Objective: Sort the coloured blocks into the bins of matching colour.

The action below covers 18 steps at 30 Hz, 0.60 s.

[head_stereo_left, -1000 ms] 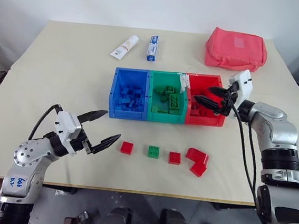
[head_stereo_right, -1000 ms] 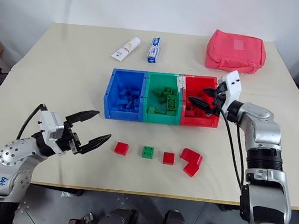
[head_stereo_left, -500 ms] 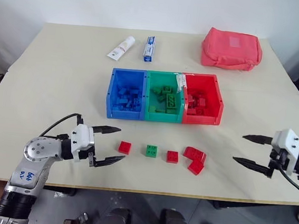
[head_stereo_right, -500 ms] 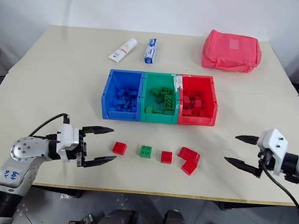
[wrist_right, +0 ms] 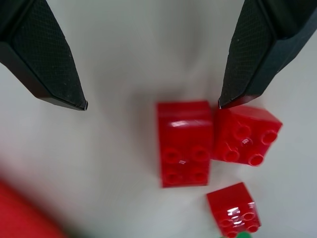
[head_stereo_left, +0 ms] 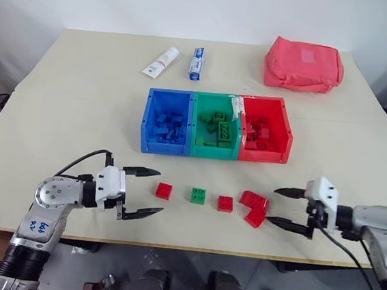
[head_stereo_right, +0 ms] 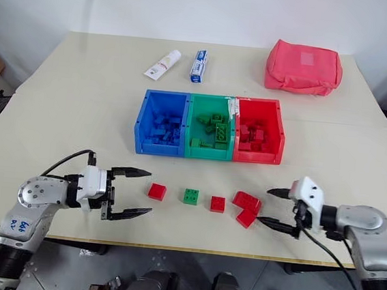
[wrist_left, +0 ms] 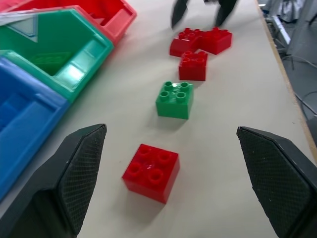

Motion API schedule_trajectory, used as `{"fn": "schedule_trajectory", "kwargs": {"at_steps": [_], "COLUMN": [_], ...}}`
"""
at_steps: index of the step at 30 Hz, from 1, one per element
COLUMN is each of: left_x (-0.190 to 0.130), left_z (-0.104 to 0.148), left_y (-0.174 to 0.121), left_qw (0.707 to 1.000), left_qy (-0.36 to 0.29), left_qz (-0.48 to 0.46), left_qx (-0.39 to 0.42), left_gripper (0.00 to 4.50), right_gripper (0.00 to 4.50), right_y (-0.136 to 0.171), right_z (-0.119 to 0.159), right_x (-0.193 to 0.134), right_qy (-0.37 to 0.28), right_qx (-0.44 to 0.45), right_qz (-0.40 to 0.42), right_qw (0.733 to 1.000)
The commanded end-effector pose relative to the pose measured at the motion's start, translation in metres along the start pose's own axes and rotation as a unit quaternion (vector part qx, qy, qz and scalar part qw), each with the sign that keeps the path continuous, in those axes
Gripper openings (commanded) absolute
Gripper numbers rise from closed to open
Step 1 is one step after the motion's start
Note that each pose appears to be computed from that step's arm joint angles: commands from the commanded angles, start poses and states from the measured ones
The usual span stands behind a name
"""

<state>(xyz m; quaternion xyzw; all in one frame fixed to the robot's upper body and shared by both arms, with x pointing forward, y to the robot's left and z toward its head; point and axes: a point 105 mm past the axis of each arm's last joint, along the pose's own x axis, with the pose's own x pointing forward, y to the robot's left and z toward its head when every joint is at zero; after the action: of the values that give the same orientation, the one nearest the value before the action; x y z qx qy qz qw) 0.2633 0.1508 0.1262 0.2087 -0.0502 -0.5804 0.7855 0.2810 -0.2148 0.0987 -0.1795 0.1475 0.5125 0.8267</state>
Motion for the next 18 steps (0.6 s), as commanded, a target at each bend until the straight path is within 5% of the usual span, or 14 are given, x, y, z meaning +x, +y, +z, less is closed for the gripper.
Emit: {"fn": "schedule_trajectory", "kwargs": {"at_steps": [1, 9, 18], "left_x": [-0.001, -0.003, -0.007], "left_z": [0.012, 0.013, 0.031], "left_y": [-0.001, 0.002, 0.024], "left_qw": [1.000, 1.000, 0.990], "left_qy": [-0.011, -0.010, -0.077], "left_qz": [0.001, 0.017, 0.119], "left_qx": [0.020, 0.021, -0.022], "left_gripper": [4.50, 4.50, 4.50], "right_gripper": [4.04, 1.43, 1.41], "right_y": [-0.002, -0.005, -0.034], "right_z": [-0.002, 0.002, 0.069], "right_x": [0.016, 0.026, 0.000], "right_qy": [-0.003, -0.021, -0.143], "right_qx": [-0.008, -0.022, -0.037], "right_qz": [0.006, 0.004, -0.059], "right_qw": [1.000, 1.000, 0.987]}}
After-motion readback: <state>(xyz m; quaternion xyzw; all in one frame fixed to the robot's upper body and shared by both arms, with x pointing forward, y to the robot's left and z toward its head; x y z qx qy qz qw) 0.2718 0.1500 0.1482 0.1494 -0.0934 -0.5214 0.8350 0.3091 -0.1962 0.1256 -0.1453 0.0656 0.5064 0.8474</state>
